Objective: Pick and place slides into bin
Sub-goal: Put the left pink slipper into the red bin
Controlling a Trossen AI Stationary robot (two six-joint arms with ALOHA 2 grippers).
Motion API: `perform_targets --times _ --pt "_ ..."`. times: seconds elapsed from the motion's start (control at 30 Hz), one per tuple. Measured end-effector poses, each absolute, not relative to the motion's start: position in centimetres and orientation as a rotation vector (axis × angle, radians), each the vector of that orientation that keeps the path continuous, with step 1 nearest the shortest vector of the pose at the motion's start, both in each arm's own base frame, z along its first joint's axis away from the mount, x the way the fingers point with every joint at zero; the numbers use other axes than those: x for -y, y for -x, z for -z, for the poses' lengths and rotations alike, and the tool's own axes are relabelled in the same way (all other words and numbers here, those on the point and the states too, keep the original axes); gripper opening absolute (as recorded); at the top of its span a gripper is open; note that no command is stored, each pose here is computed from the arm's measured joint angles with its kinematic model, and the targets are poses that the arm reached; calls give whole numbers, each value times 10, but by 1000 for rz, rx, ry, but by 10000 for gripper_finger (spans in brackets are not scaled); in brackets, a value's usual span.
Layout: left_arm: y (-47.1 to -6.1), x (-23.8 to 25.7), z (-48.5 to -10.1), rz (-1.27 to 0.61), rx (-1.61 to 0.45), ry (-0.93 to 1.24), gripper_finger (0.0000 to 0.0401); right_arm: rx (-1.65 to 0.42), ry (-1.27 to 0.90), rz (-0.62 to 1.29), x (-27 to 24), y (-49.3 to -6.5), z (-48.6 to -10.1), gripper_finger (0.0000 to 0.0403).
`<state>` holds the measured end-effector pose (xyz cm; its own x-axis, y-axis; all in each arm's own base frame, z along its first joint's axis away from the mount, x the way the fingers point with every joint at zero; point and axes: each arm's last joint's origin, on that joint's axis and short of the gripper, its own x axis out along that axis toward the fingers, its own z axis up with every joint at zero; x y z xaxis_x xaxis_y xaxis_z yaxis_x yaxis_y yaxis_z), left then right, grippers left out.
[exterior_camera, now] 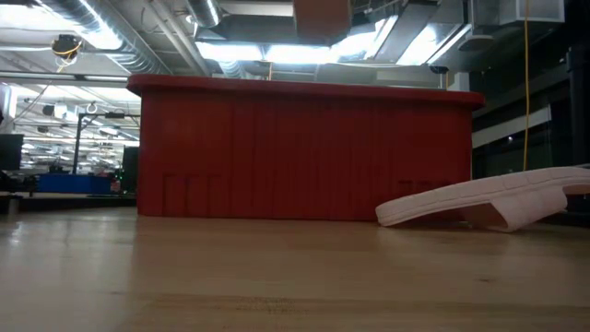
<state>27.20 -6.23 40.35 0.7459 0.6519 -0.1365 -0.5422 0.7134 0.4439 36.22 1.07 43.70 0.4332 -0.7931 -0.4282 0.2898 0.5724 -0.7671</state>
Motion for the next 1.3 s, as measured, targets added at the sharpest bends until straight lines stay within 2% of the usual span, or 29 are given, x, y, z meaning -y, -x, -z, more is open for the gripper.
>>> perform_targets --times 0.2,0.3,0.57,0.93,1.3 --pt "-270 41 -409 -708 -304 -404 91 -898 660 691 24 -352 -451 13" --pt "-272 27 -410 -653 -301 -383 76 -885 630 648 45 -345 -459 13" --pt "-277 -13 -409 -564 -308 -338 6 -816 520 582 105 -328 -472 13" --pt "-278 -41 -407 -552 -293 -284 2 -855 477 459 182 -328 -427 12" --pt "-293 -61 -402 -490 -240 -256 3 -825 481 375 231 -325 -374 12"
